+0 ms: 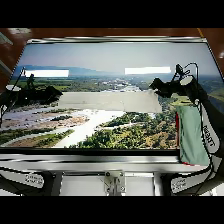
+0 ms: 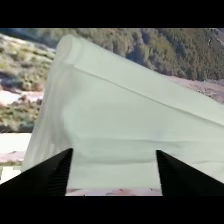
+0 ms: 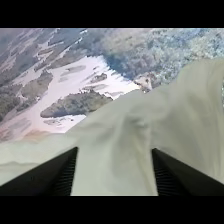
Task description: Fold the shirts.
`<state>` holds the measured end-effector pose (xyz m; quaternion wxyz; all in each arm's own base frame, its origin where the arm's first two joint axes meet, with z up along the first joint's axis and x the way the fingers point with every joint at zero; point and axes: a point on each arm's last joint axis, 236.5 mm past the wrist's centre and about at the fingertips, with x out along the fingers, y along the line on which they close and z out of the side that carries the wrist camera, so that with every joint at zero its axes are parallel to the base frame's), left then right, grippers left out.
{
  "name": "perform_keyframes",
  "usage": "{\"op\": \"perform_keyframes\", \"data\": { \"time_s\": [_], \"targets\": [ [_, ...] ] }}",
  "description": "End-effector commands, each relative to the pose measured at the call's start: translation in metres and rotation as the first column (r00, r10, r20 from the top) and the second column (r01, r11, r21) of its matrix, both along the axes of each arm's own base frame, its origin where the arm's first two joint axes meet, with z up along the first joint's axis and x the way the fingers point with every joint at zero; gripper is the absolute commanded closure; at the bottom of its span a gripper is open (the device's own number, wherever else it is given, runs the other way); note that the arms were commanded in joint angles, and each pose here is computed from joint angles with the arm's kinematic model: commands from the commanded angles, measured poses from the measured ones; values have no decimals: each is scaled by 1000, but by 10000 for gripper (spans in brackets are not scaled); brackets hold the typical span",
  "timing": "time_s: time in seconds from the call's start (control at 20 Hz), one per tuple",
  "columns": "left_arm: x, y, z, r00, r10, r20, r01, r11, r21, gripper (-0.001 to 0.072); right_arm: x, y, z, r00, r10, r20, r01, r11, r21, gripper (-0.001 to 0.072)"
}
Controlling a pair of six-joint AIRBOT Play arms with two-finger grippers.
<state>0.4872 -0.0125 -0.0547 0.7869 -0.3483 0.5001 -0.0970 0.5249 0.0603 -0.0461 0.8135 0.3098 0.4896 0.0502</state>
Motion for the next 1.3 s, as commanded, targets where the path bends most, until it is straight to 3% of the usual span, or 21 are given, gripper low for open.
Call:
{"op": "perform_keyframes", "data": {
  "time_s": [0.0, 0.2, 0.3, 0.4, 1.0, 1.05, 1.1, 1.15, 1.2, 1.25],
  "targets": [
    [-4, -3, 4, 1000, -25, -15, 24, 999, -22, 37, -5, -2, 0, 995, 94, 20, -92, 993, -71, 78],
    [-5, 2, 36, 996, -88, 0, 88, 994, -60, 41, -47, -35, -24, 967, 209, -148, -237, 950, -204, 76],
    [-6, 2, 56, 992, -127, 21, 128, 990, -67, 43, -64, -48, -34, 947, 229, -225, -279, 934, -222, 14],
    [-7, -3, 73, 986, -163, 40, 166, 984, -68, 56, -65, -53, -37, 948, 216, -234, -266, 941, -208, 14],
    [-20, -47, 93, 953, -299, 55, 303, 950, -71, 61, -66, 11, -74, 936, 198, -292, -161, 976, 148, 26],
    [-21, -51, 94, 950, -306, 55, 310, 948, -72, 63, -68, 12, -75, 933, 213, -289, -175, 973, 151, 78],
    [-21, -54, 94, 948, -314, 55, 317, 946, -72, 71, -69, 13, -72, 932, 231, -280, -196, 969, 148, 344],
    [-22, -58, 94, 946, -321, 55, 324, 943, -72, 133, -70, 11, -66, 931, 242, -272, -208, 967, 146, 604],
    [-23, -62, 93, 943, -330, 55, 333, 940, -72, 234, -69, 7, -57, 935, 249, -254, -220, 966, 136, 636],
    [-24, -69, 93, 938, -343, 55, 346, 935, -72, 451, -68, 4, -43, 939, 261, -225, -238, 963, 125, 640]
  ]
}}
